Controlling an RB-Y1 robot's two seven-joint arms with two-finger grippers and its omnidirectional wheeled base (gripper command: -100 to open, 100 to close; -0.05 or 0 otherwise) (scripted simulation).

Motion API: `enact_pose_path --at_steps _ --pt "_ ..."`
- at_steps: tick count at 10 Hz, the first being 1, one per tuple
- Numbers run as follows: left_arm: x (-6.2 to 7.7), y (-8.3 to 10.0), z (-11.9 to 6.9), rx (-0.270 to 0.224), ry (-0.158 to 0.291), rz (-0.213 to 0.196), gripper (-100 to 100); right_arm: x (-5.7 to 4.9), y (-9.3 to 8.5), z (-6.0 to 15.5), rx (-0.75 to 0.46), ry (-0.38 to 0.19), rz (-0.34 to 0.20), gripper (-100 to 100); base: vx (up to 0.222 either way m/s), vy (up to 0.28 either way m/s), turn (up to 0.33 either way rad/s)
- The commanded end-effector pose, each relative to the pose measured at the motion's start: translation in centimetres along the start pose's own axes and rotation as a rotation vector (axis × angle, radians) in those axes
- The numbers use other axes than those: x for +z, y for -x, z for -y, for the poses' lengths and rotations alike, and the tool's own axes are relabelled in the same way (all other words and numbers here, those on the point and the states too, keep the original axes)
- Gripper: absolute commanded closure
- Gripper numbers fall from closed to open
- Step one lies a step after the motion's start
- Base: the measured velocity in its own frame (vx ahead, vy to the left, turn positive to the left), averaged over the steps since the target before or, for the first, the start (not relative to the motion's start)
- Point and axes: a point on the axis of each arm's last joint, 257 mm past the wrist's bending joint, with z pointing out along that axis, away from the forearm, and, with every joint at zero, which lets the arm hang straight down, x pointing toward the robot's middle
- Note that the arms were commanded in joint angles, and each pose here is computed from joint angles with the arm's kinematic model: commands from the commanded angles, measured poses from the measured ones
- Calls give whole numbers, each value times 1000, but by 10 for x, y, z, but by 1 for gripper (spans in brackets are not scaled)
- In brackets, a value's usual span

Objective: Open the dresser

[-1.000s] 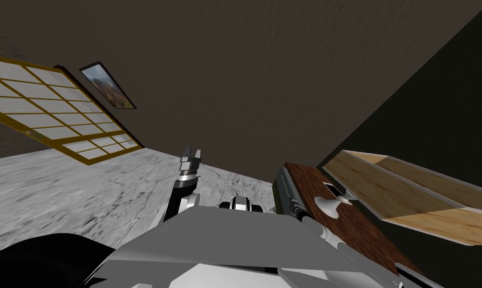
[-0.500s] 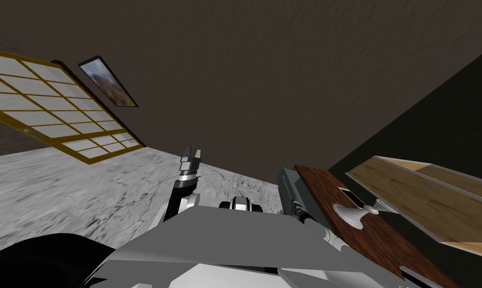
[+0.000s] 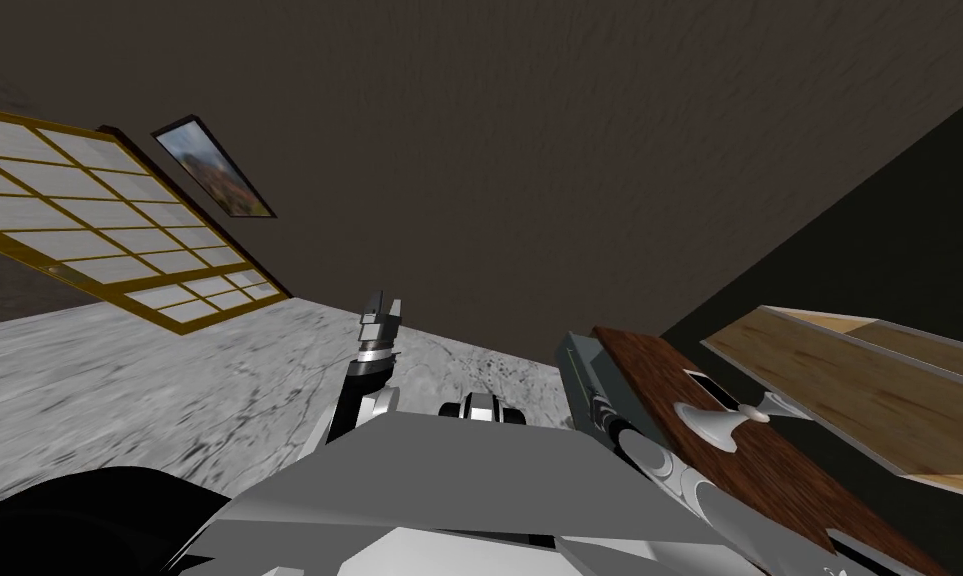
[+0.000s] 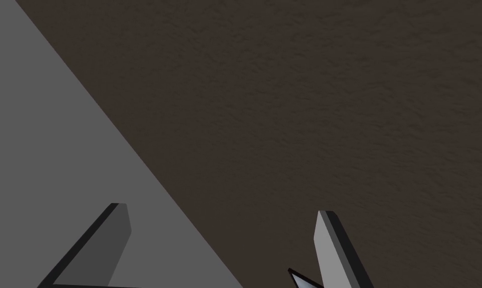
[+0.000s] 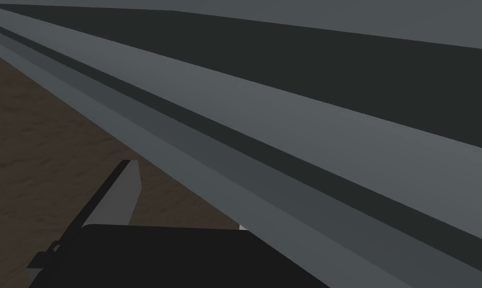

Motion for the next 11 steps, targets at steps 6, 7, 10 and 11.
enact_pose_path --at_steps 6,7,10,11 --pt "0 0 0 0 0 0 0 -10 -27 40 -13 -1 4 -100 -16 59 -24" --pt "0 0 0 0 0 0 0 -10 -27 41 -15 -1 4 0 -2 9 1" --pt "0 0 0 0 0 0 0 -10 -27 40 -14 -1 4 0 0 0 0" --pt "0 0 0 0 0 0 0 -10 -27 40 -14 -1 4 0 0 0 0"
